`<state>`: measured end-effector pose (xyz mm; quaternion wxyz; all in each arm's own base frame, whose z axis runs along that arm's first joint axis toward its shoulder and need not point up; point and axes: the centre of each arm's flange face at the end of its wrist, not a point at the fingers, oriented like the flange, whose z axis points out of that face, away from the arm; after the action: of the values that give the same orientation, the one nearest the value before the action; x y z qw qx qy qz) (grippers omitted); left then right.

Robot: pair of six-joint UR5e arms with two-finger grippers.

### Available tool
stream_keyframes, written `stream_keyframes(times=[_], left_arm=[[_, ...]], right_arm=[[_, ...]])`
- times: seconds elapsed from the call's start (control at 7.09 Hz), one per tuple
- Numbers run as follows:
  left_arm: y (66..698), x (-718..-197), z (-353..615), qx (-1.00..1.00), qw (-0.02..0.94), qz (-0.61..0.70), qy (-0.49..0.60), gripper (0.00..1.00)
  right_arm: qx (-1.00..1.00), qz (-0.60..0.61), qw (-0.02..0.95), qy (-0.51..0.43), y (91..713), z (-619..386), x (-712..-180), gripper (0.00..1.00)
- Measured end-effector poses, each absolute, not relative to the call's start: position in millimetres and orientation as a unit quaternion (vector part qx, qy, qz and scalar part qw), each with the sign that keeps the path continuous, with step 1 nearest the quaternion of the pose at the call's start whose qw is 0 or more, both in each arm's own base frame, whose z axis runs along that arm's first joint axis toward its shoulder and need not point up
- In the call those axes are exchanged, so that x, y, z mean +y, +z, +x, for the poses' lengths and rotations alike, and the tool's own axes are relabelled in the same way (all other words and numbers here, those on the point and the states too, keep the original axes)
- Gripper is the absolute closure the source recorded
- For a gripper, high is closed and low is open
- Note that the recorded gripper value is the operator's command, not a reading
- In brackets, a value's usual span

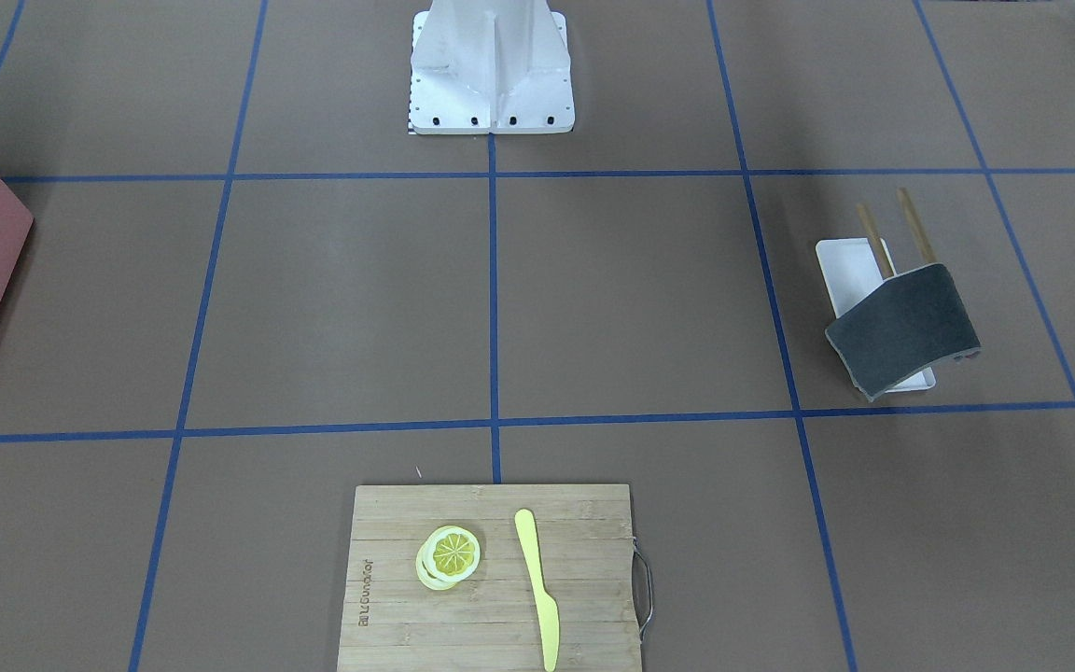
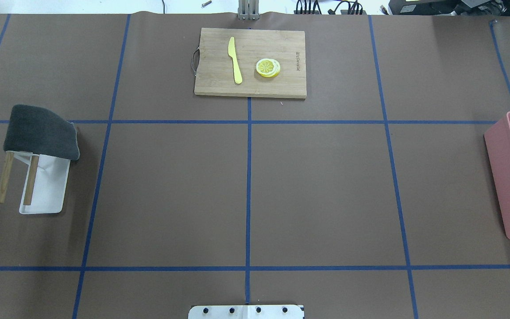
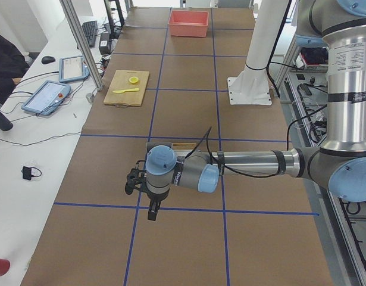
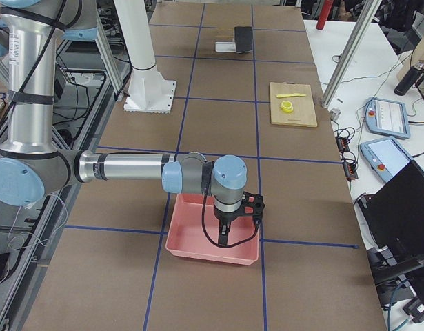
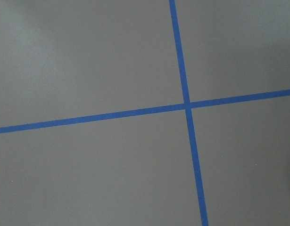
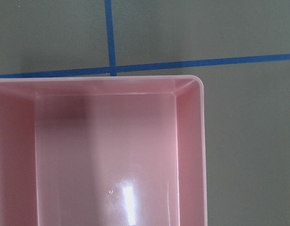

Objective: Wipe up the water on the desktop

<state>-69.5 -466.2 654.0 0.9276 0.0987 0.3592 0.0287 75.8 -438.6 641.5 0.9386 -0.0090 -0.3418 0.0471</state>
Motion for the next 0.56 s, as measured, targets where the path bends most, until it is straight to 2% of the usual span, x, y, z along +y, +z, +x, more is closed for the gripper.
stream_keyframes(times=[0.56], left_arm=[[655.7,-465.3,-69.6,0.359,0.928,0.097,0.029,0.02]], right_arm=[[-0.342,-0.008,0.938,0.047,640.2,75.7,-437.5,0.0]])
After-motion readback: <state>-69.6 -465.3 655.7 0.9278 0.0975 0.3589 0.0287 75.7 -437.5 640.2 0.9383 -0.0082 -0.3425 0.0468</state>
